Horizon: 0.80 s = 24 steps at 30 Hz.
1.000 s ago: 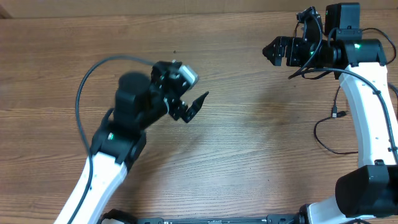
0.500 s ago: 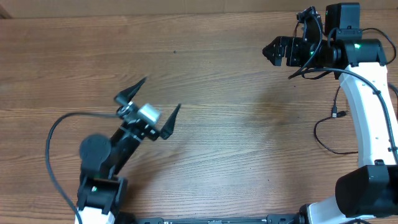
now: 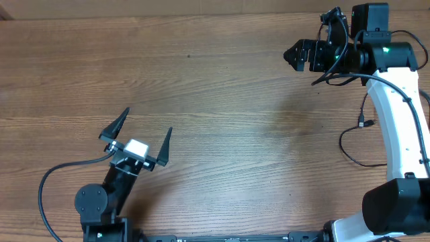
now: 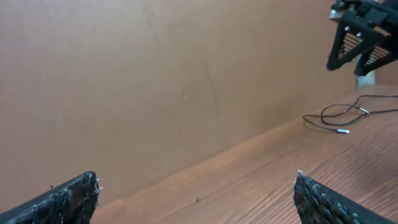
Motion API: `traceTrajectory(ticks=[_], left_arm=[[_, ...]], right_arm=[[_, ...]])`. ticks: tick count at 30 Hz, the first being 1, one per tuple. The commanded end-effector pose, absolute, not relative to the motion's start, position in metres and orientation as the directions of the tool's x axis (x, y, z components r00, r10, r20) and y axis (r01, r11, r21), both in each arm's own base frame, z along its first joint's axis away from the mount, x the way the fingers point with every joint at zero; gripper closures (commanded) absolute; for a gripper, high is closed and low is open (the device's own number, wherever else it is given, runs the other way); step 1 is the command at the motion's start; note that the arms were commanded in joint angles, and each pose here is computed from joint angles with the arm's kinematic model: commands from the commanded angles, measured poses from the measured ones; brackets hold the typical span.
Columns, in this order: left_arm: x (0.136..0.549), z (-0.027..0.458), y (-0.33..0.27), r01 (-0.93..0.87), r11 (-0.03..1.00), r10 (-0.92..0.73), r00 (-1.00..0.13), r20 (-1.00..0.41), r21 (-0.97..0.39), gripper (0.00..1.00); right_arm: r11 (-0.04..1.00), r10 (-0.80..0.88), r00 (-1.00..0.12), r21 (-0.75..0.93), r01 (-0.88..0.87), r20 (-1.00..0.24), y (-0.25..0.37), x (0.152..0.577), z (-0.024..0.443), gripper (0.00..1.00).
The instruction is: Untangle cables
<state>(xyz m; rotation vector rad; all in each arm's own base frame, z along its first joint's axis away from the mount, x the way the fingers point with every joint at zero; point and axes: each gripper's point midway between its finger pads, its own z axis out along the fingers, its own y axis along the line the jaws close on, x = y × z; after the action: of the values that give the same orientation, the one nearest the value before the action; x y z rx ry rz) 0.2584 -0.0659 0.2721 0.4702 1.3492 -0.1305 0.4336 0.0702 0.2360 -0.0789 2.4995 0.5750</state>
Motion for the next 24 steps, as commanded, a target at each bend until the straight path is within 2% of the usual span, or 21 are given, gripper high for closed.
traceTrajectory(ticks=[1, 11, 16, 24], left_arm=[[0.255, 0.259, -0.061, 0.354, 0.914, 0.131, 0.208, -0.969, 0.2, 0.0], [0.244, 0.216, -0.052, 0.325, 0.938, 0.061, 0.185, -0.981, 0.12, 0.0], [0.242, 0.218, -0.047, 0.296, 0.948, 0.063, 0.195, -0.979, 0.12, 0.01], [0.245, 0.191, -0.013, 0.11, 0.994, -0.014, 0.066, -0.998, -0.006, 0.0]], right_arm=[[0.907, 0.059, -0.817, 0.372, -0.195, -0.573, 0.07, 0.438, 0.247, 0.0], [0.907, 0.059, -0.817, 0.372, -0.195, -0.573, 0.07, 0.438, 0.247, 0.0], [0.907, 0.059, -0.818, 0.373, -0.195, -0.573, 0.07, 0.438, 0.247, 0.0], [0.907, 0.059, -0.818, 0.372, -0.195, -0.573, 0.07, 0.438, 0.247, 0.0]])
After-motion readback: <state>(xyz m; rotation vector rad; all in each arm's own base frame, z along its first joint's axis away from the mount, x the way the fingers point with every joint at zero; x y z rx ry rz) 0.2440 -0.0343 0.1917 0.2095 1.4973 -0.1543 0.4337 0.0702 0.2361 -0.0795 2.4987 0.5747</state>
